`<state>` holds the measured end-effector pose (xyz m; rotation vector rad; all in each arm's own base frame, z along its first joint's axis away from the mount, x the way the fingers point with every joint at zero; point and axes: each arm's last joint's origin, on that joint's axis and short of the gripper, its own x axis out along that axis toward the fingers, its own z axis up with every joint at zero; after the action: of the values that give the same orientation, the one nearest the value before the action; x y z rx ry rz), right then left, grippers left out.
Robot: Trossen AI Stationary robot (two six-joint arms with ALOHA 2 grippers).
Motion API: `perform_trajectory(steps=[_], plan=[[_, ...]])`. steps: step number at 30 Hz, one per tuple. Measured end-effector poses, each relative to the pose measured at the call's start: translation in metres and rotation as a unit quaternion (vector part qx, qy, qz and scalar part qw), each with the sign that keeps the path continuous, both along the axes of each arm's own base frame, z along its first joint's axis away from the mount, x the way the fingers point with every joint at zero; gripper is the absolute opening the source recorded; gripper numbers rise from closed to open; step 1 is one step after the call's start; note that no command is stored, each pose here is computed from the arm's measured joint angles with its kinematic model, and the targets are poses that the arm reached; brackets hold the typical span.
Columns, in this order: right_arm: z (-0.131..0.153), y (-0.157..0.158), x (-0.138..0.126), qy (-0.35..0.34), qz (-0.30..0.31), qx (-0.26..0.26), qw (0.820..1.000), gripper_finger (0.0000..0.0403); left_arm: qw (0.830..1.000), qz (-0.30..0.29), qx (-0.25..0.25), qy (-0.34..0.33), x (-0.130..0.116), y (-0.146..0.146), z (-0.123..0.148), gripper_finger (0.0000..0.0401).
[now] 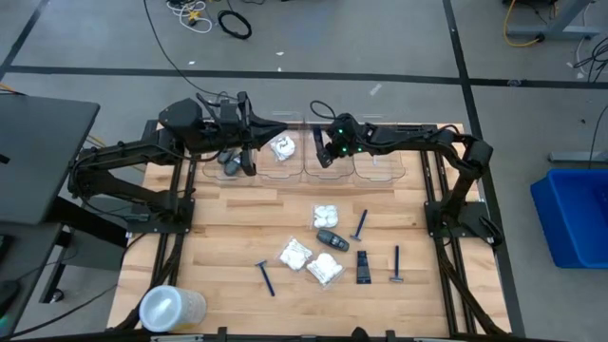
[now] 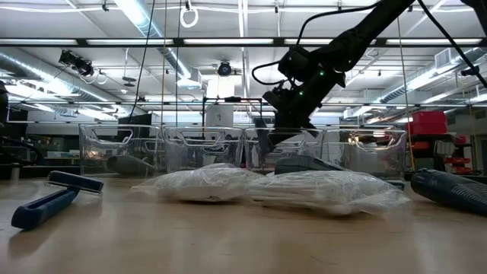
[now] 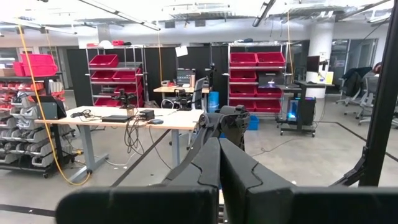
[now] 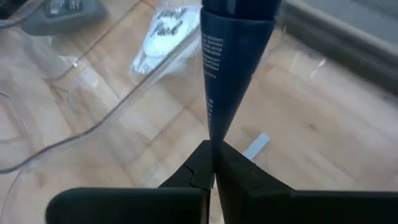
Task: Pick & Place Travel size toiletries
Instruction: Put the left blue shave cream into the middle right transparent bin
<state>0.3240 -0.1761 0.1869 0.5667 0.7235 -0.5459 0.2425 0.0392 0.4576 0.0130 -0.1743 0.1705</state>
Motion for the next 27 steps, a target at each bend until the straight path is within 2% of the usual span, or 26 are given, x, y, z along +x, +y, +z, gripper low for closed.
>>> perform_trajectory(steps=[6,27], plan=[[-0.0025,0.0016,-0.0024,0.015,0.001,0.015,1.0,0.0018,1.0,-0.001,-0.005,-0.001,0.0,0.0,0.0,0.0004],[-0.0026,0.0016,-0.0025,0.016,0.001,0.014,1.0,0.0018,1.0,-0.004,-0.024,0.006,0.0004,0.0001,-0.0019,0.0008]])
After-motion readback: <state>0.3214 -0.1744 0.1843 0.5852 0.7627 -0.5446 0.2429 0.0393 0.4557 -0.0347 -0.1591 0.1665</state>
